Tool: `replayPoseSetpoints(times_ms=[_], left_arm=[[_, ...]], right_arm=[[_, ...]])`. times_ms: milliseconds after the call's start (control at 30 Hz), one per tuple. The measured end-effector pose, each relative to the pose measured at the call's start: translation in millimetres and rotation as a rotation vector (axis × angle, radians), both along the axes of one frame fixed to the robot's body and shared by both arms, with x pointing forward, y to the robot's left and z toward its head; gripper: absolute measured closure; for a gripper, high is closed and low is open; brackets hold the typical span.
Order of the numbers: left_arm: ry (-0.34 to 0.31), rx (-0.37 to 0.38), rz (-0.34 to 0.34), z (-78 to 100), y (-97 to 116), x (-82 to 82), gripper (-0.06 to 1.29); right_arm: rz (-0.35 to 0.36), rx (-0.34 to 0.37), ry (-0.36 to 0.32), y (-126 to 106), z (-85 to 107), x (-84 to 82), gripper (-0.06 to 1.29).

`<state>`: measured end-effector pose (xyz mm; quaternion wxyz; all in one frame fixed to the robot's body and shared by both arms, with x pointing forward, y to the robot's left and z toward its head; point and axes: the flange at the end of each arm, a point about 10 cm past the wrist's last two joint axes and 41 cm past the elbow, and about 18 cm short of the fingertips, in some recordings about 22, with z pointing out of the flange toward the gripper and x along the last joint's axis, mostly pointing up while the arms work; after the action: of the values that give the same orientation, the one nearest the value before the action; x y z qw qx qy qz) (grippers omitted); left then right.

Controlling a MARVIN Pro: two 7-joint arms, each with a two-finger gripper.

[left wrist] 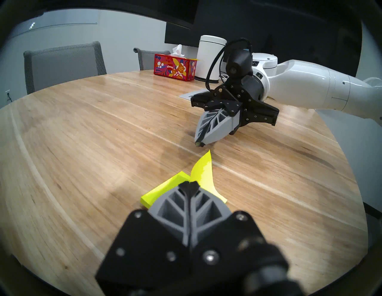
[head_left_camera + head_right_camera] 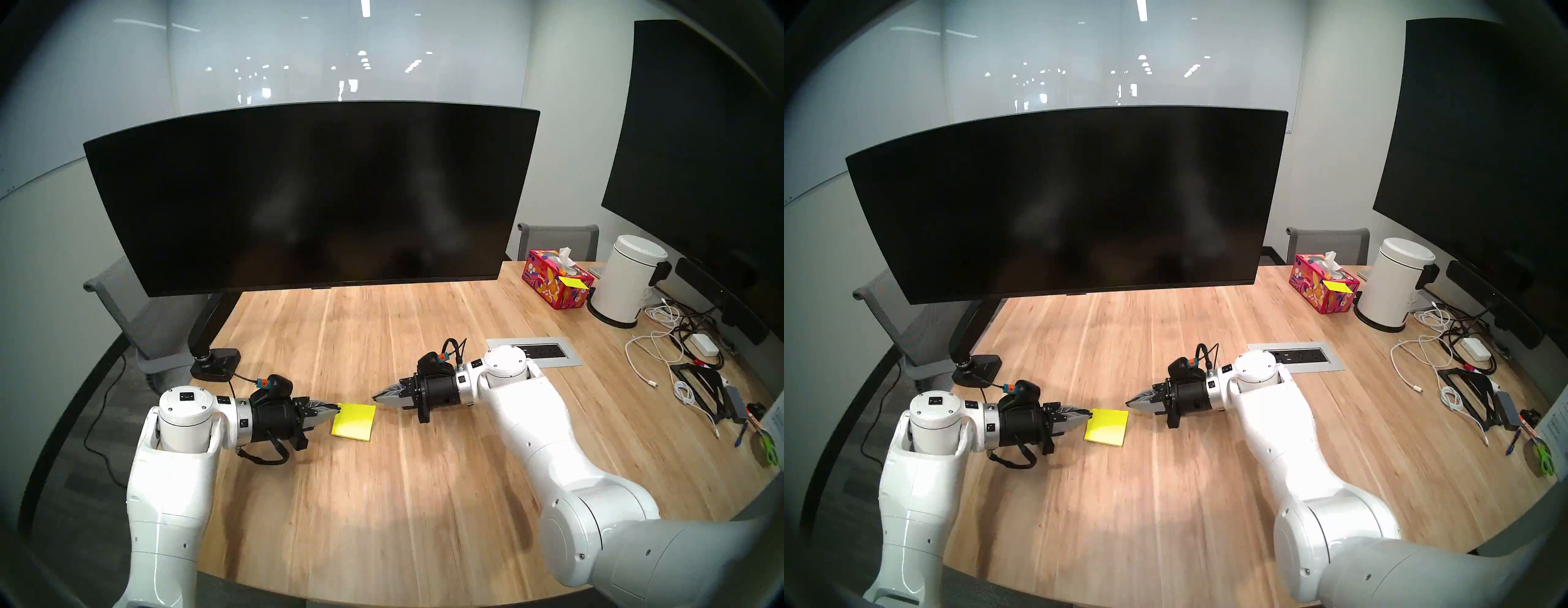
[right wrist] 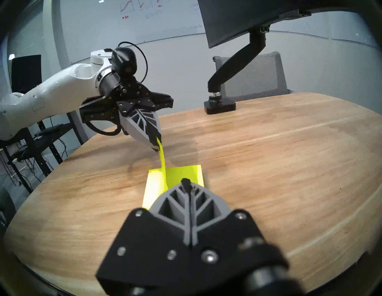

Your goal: Peel one sticky note off the pad and stick it onto the monitor, then press it flat

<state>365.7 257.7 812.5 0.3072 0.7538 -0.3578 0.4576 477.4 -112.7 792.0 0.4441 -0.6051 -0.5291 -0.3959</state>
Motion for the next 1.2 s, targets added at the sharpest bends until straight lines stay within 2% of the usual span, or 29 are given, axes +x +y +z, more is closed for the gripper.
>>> replayPoseSetpoints(times_ms=[400, 933, 1200], left_arm=[[0.001, 0.000, 0.000, 0.0, 0, 0.0, 1.25], [0.001, -0.001, 0.001, 0.1, 0, 0.0, 1.25], [0.001, -0.002, 0.001, 0.1, 0, 0.0, 1.25]], right_arm=[[0.042, -0.006, 0.025, 7, -7.1, -1.0, 1.25], [0.086, -0.009, 0.015, 15, -2.4, -0.1, 1.25], [0.102, -0.016, 0.038, 19, -4.5, 0.2, 1.25]])
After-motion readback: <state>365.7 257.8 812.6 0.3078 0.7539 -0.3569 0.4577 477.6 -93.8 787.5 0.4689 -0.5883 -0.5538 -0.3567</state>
